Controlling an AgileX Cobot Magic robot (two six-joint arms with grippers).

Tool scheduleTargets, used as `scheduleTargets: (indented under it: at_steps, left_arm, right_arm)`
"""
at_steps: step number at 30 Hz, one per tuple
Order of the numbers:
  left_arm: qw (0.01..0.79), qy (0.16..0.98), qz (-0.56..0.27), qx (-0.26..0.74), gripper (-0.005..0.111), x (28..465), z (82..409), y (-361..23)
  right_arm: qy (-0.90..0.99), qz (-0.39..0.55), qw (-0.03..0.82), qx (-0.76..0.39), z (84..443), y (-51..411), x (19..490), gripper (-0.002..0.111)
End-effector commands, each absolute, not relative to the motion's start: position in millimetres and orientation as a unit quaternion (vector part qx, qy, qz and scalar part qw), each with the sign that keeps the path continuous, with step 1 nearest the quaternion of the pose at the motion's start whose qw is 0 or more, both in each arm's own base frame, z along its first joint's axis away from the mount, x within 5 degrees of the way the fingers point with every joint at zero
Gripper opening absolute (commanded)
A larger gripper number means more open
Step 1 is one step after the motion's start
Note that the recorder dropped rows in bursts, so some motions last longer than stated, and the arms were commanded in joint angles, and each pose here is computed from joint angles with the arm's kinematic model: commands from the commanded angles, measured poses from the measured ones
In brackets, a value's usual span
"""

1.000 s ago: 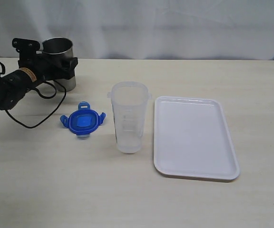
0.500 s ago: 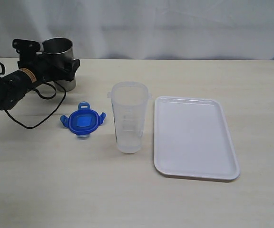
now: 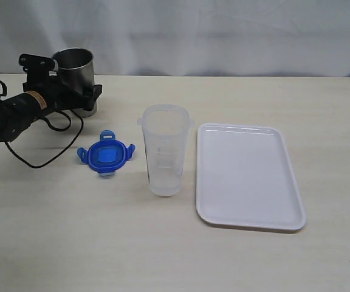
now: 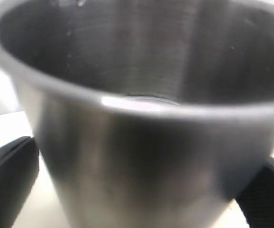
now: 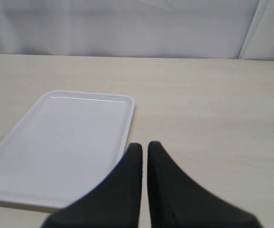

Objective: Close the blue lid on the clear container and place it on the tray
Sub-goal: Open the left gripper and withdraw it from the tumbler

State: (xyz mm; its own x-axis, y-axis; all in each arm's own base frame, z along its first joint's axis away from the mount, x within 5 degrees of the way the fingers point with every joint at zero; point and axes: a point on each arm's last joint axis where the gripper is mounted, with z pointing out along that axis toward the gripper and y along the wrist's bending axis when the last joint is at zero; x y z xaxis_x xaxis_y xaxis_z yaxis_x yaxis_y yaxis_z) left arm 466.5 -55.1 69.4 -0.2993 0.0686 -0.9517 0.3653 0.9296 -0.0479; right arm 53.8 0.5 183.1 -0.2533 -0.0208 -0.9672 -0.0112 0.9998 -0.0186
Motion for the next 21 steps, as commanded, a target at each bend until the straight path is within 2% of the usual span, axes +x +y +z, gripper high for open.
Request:
scheduleTargets:
  at_steps: [1,9,14,21]
  left_arm:
    - [0.581,0.792,-0.135,0.129,0.105,459,70,-53]
    - [0.603,0.771,-0.140,0.147,0.105,439,64,-52]
    - [0.608,0.781,-0.115,0.081,0.105,427,69,-32]
    - [0.600,0.782,-0.131,0.108,0.105,396,75,-32]
  right_arm:
    - [0.791,0.000,0.611,-0.007,182,1,54,0.005]
    - [0.791,0.000,0.611,-0.007,182,1,54,0.005]
    - [0.791,0.000,0.611,-0.007,182,1,54,0.005]
    - [0.791,0.000,0.611,-0.007,182,1,54,0.005]
